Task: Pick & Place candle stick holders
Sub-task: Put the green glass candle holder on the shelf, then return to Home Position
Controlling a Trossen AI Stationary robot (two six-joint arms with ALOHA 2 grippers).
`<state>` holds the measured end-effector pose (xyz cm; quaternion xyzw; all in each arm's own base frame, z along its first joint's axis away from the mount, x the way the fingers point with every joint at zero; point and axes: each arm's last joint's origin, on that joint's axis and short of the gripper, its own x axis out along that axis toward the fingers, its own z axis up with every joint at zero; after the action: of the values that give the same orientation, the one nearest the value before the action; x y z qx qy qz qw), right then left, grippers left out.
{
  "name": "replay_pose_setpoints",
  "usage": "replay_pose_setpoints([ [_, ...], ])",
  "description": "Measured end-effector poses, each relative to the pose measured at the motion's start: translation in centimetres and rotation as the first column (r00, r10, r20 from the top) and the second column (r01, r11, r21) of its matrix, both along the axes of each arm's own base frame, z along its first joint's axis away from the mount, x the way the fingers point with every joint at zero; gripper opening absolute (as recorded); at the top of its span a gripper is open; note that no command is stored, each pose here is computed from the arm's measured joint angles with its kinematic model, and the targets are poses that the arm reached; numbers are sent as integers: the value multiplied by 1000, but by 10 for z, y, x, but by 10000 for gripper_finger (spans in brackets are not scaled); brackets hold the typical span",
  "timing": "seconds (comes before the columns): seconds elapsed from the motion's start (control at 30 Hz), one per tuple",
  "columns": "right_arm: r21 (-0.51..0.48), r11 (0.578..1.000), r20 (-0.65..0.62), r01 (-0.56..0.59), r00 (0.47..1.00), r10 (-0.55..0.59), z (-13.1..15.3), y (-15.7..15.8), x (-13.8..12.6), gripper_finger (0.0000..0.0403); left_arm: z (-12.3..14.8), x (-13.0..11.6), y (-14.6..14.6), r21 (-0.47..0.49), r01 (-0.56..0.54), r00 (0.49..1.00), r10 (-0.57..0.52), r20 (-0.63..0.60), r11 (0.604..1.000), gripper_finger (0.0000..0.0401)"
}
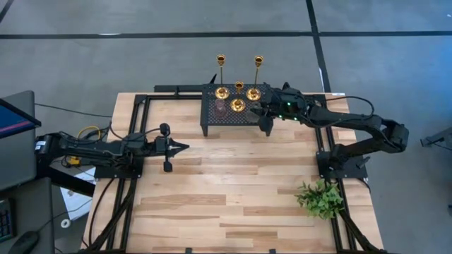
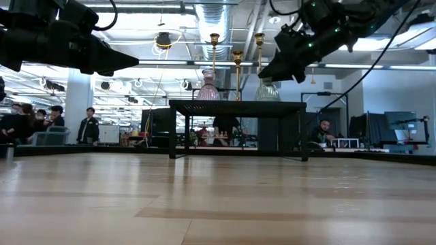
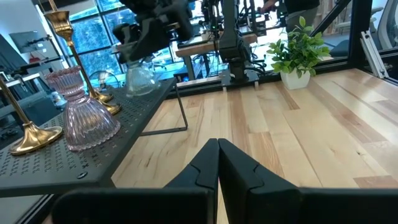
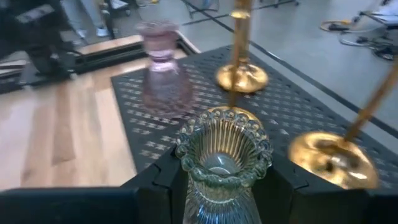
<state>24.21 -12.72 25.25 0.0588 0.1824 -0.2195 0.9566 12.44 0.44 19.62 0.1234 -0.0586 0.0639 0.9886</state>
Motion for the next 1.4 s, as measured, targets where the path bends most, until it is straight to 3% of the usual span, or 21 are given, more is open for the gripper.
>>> replay_pose_setpoints([
  [0.27, -14, 997, -8, 71, 997, -71, 0, -9, -5, 126, 0, 0, 0, 0, 0, 1000, 0, 0, 1000, 8],
  [1.07, 24, 997, -27, 77, 997, -77, -2, -7, -6, 130, 0, 0, 0, 0, 0, 1000, 0, 0, 1000, 8],
  [1.2, 27, 997, -29, 75, 997, -74, -3, -7, -6, 155, 0, 0, 0, 0, 0, 1000, 0, 0, 1000, 8],
  [1.4, 22, 997, -41, 70, 997, -70, -5, -7, -6, 224, 0, 0, 0, 0, 0, 1000, 0, -1, 1000, 8],
])
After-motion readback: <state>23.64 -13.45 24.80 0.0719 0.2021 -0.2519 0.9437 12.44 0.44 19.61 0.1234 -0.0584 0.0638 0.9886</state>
